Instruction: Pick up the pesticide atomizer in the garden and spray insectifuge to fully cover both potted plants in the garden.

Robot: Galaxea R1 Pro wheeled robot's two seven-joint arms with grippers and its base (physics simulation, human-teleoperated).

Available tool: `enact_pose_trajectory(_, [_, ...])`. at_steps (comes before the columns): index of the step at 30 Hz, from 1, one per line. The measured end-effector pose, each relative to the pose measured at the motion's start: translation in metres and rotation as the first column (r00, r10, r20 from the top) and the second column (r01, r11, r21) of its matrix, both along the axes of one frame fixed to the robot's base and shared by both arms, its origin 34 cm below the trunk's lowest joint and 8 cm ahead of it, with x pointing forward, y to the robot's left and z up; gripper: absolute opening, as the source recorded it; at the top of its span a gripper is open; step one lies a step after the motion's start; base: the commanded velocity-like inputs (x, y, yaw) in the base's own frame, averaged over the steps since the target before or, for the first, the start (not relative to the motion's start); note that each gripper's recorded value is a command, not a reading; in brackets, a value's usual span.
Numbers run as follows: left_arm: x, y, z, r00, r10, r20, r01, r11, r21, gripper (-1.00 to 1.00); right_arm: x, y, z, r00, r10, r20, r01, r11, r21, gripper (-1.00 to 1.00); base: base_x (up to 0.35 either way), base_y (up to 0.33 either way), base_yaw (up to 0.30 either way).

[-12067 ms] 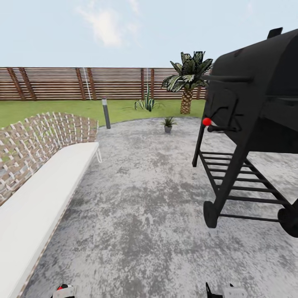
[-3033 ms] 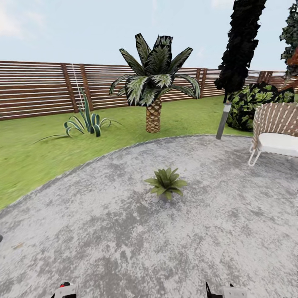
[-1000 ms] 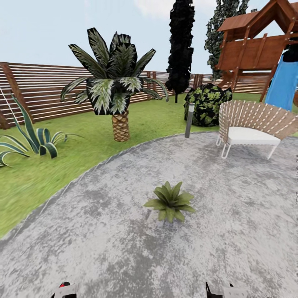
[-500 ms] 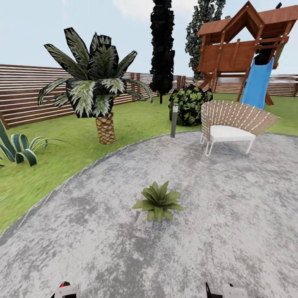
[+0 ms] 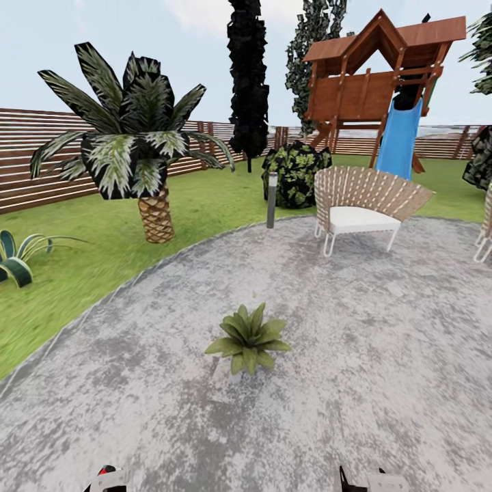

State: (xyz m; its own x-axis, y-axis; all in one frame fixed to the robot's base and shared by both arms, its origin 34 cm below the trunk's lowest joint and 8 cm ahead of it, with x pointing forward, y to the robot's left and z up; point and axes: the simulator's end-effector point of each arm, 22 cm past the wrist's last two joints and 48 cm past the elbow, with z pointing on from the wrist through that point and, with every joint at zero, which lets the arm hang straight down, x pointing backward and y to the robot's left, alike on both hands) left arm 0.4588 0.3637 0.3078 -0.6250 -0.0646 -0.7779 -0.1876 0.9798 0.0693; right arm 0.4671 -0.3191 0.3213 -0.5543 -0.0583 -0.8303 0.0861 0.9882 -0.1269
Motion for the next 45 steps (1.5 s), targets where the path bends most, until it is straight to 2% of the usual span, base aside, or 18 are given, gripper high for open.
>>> enact_pose_trajectory(21, [0.000, 0.000, 0.000, 1.000, 0.002, 0.000, -0.002, 1.000, 0.000, -1.00, 0.000, 0.000, 0.000, 1.000, 0.001, 0.000, -0.001, 1.000, 0.001, 1.00, 0.227, 0.201, -0.001])
enact_pose_trajectory(28, [0.000, 0.000, 0.000, 1.000, 0.001, 0.000, -0.001, 1.000, -0.001, -1.00, 0.000, -0.001, 0.000, 1.000, -0.003, 0.000, 0.003, 1.000, 0.000, 1.00, 0.036, 0.030, 0.000])
enact_pose_trajectory(31, [0.006, 0.000, 0.004, 1.000, -0.005, 0.012, 0.005, 1.000, 0.002, -1.00, 0.000, 0.000, 0.000, 1.000, 0.002, -0.001, -0.002, 1.000, 0.000, 1.00, 0.000, 0.000, 0.000])
enact_pose_trajectory(33, [0.009, -0.004, 0.005, 0.999, -0.033, 0.014, 0.033, 0.999, 0.001, -1.00, 0.001, 0.001, 0.000, 1.000, 0.005, 0.001, -0.005, 1.000, 0.001, 1.00, 0.000, 0.000, 0.000])
enact_pose_trajectory(34, [0.012, -0.011, 0.005, 0.997, -0.075, 0.013, 0.075, 0.997, 0.001, -1.00, 0.001, 0.002, 0.001, 1.000, 0.011, 0.001, -0.011, 1.000, 0.000, 1.00, 0.000, 0.000, 0.000])
enact_pose_trajectory(35, [0.014, -0.020, 0.005, 0.992, -0.126, 0.010, 0.126, 0.992, 0.001, -1.00, 0.002, 0.005, 0.001, 1.000, 0.029, 0.002, -0.029, 1.000, -0.003, 1.00, 0.000, 0.000, 0.000])
enact_pose_trajectory(36, [0.015, -0.025, 0.004, 0.988, -0.153, 0.008, 0.153, 0.988, 0.000, -1.00, 0.003, 0.007, 0.001, 0.999, 0.046, 0.002, -0.046, 0.999, -0.004, 1.00, 0.000, 0.000, 0.000])
enact_pose_trajectory(38, [0.017, -0.046, 0.004, 0.965, -0.262, 0.001, 0.262, 0.965, -0.007, -1.00, 0.005, 0.026, 0.001, 0.988, 0.154, -0.004, -0.154, 0.988, -0.014, 1.00, 0.000, 0.000, 0.000])
enact_pose_trajectory(40, [0.020, -0.063, 0.006, 0.934, -0.358, -0.001, 0.358, 0.934, -0.001, -1.00, 0.005, 0.049, 0.000, 0.959, 0.284, -0.015, -0.284, 0.958, -0.032, 1.00, 0.000, 0.000, 0.000])
enact_pose_trajectory(41, [0.021, -0.067, 0.007, 0.924, -0.382, -0.001, 0.382, 0.924, 0.002, -1.00, 0.005, 0.054, 0.000, 0.949, 0.315, -0.017, -0.315, 0.948, -0.038, 1.00, 0.000, 0.000, 0.000])
enact_pose_trajectory(43, [0.026, -0.085, 0.010, 0.875, -0.485, -0.005, 0.485, 0.874, 0.017, -1.00, 0.007, 0.074, 0.002, 0.904, 0.426, -0.025, -0.427, 0.902, -0.062, 1.00, 0.000, 0.000, 0.000])
enact_pose_trajectory(45, [0.033, -0.103, 0.014, 0.813, -0.582, -0.011, 0.582, 0.813, 0.022, -1.00, 0.007, 0.091, 0.003, 0.850, 0.525, -0.041, -0.526, 0.846, -0.082, 1.00, 0.000, 0.000, 0.000])
